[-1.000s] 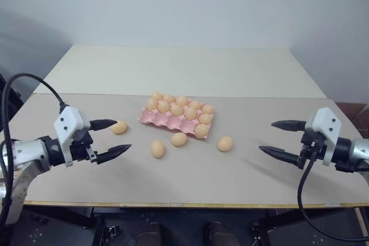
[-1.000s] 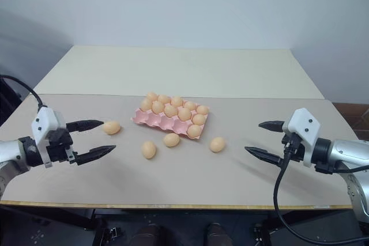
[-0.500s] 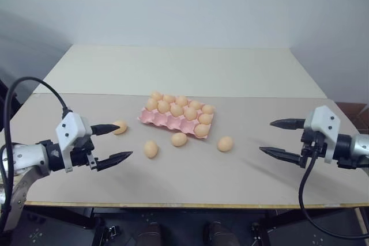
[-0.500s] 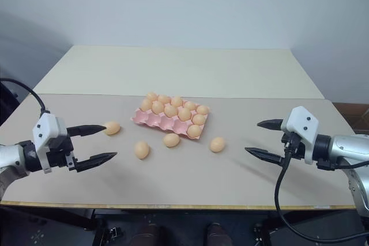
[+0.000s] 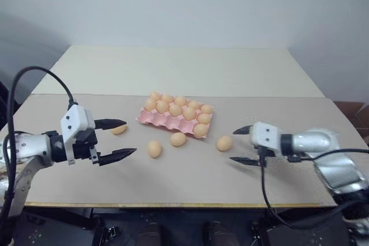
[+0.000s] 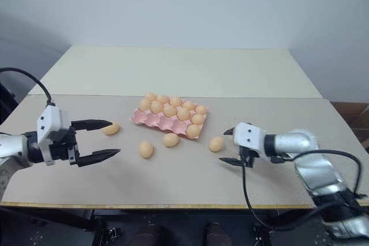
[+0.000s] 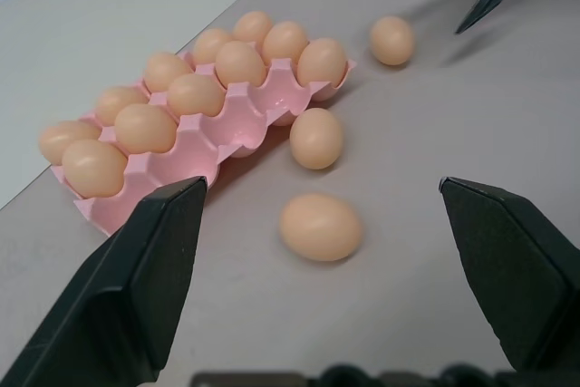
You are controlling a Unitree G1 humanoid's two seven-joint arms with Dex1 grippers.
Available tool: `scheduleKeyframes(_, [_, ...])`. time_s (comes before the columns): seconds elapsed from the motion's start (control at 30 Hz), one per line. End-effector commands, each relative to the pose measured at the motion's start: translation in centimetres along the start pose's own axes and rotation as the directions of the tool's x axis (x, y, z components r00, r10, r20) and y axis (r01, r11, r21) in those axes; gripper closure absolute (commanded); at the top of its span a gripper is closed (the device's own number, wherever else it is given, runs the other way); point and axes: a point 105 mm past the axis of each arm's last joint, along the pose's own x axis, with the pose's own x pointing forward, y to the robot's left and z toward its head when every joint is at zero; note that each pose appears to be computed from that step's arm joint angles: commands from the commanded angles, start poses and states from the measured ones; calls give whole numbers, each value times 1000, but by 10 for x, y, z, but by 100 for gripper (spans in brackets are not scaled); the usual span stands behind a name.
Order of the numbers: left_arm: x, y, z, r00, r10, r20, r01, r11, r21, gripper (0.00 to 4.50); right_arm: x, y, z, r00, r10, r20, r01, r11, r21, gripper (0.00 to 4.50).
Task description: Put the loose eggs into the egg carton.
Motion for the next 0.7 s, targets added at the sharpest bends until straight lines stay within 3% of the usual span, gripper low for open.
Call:
scheduleKeyframes(0.03, [0,1,7,1000,-1,19,0,999,34,2,13,-8,0,1000,-4,-10,4,999,-49,0])
scheduleKeyframes(0.17, [-4,0,6,1000,10,11,-10,999,36,1,26,-12,-11,999,-16,-51,12,997,-76,17])
scheduleKeyframes(0.4, [-12,0,4,999,49,-3,-49,998,35,0,19,-16,-3,1000,-18,-6,17,996,-82,203])
scheduleKeyframes(0.6, [-23,8,6,993,116,26,-116,993,13,0,-4,-17,44,993,-16,119,33,989,-142,216])
scheduleKeyframes(0.7, [-27,15,10,988,147,50,-147,989,4,0,8,-23,82,977,-14,214,55,981,-188,216])
